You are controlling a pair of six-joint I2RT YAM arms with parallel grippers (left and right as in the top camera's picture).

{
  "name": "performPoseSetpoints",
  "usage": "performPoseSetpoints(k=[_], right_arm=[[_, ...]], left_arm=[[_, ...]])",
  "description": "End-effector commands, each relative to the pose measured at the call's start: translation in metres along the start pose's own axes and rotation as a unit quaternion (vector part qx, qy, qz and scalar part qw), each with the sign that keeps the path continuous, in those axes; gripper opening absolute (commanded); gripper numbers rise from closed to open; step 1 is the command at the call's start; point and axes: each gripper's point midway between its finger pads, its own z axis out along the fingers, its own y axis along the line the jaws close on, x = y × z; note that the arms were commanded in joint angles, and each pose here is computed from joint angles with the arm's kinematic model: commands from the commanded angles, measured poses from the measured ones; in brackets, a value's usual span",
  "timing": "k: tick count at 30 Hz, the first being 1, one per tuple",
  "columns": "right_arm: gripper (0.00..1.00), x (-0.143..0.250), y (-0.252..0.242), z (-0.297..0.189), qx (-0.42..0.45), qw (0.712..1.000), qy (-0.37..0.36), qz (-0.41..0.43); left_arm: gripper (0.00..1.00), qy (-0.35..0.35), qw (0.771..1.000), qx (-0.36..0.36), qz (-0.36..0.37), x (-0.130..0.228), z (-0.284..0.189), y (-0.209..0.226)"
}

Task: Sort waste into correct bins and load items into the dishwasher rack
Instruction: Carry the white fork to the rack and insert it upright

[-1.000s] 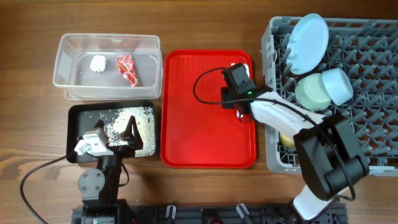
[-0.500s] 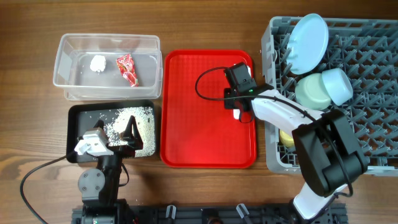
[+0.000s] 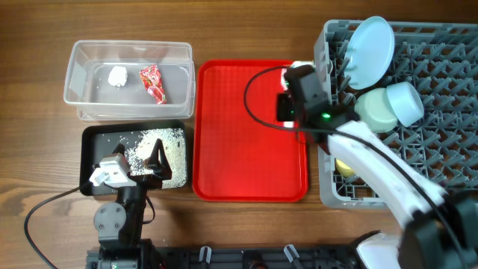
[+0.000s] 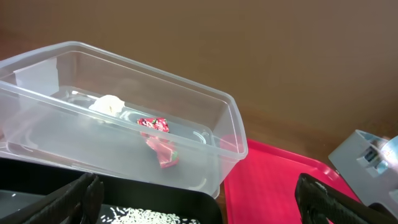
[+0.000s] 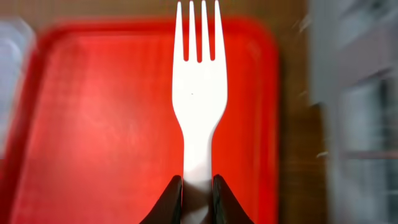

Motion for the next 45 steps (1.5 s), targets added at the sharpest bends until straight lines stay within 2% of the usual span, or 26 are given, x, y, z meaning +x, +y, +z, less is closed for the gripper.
performPoseSetpoints(k=[1, 5, 8, 15, 16, 17, 18, 19, 20, 22, 29, 32, 33, 34, 36, 39, 42, 43, 45], right_arm=[[0.09, -0.039, -0.041, -0.041, 0.065, 0.995, -0.079, -0.012], [0.11, -0.057, -0.082, -0.061, 0.105, 0.989, -0.107, -0.006], [0.11, -0.055, -0.115, -0.057, 0.137, 0.986, -0.092, 0.008], [0.10, -0.027, -0.135, -0.005, 0.138, 0.990, -0.010, -0.015], [0.15, -0.021, -0.137, 0.003, 0.140, 0.990, 0.003, -0.021], [0.27, -0.017, -0.137, 0.010, 0.140, 0.990, 0.012, -0.022], [0.48, -0.014, -0.136, 0.013, 0.137, 0.990, 0.018, -0.021], [0.64, -0.013, -0.136, 0.014, 0.137, 0.990, 0.020, -0.021], [0.73, -0.015, -0.135, 0.012, 0.136, 0.990, 0.017, -0.020], [0.82, -0.030, -0.121, -0.003, 0.106, 0.994, -0.008, -0.021], [0.85, -0.082, -0.054, -0.103, -0.009, 0.989, -0.143, -0.049], [0.88, -0.086, -0.023, -0.148, -0.069, 0.977, -0.188, -0.070], [0.91, -0.083, -0.009, -0.165, -0.096, 0.972, -0.202, -0.078], [1.00, -0.081, -0.001, -0.176, -0.113, 0.968, -0.208, -0.085], [1.00, -0.071, 0.020, -0.203, -0.160, 0.957, -0.221, -0.100], [1.00, -0.061, 0.030, -0.221, -0.193, 0.955, -0.216, -0.065], [1.00, -0.051, 0.032, -0.228, -0.225, 0.956, -0.187, 0.018], [1.00, -0.050, 0.034, -0.230, -0.245, 0.952, -0.168, 0.079], [1.00, -0.042, 0.030, -0.225, -0.234, 0.956, -0.147, 0.099]], left_arm=[[1.00, 0.000, 1.000, 0.004, 0.006, 0.002, 0.000, 0.000], [1.00, 0.000, 1.000, 0.004, 0.006, 0.002, 0.000, 0.000], [1.00, 0.000, 1.000, 0.004, 0.006, 0.002, 0.000, 0.000], [1.00, 0.000, 1.000, 0.004, 0.006, 0.002, 0.000, 0.000], [1.00, 0.000, 1.000, 0.004, 0.006, 0.002, 0.000, 0.000], [1.00, 0.000, 1.000, 0.004, 0.006, 0.002, 0.000, 0.000], [1.00, 0.000, 1.000, 0.004, 0.006, 0.002, 0.000, 0.000], [1.00, 0.000, 1.000, 0.004, 0.006, 0.002, 0.000, 0.000], [1.00, 0.000, 1.000, 0.004, 0.006, 0.002, 0.000, 0.000], [1.00, 0.000, 1.000, 0.004, 0.006, 0.002, 0.000, 0.000], [1.00, 0.000, 1.000, 0.004, 0.006, 0.002, 0.000, 0.000], [1.00, 0.000, 1.000, 0.004, 0.006, 0.002, 0.000, 0.000], [1.00, 0.000, 1.000, 0.004, 0.006, 0.002, 0.000, 0.000], [1.00, 0.000, 1.000, 0.004, 0.006, 0.002, 0.000, 0.000], [1.00, 0.000, 1.000, 0.004, 0.006, 0.002, 0.000, 0.000], [1.00, 0.000, 1.000, 0.004, 0.006, 0.002, 0.000, 0.000], [1.00, 0.000, 1.000, 0.004, 0.006, 0.002, 0.000, 0.000], [1.00, 0.000, 1.000, 0.004, 0.006, 0.002, 0.000, 0.000], [1.00, 0.000, 1.000, 0.004, 0.006, 0.002, 0.000, 0.000]])
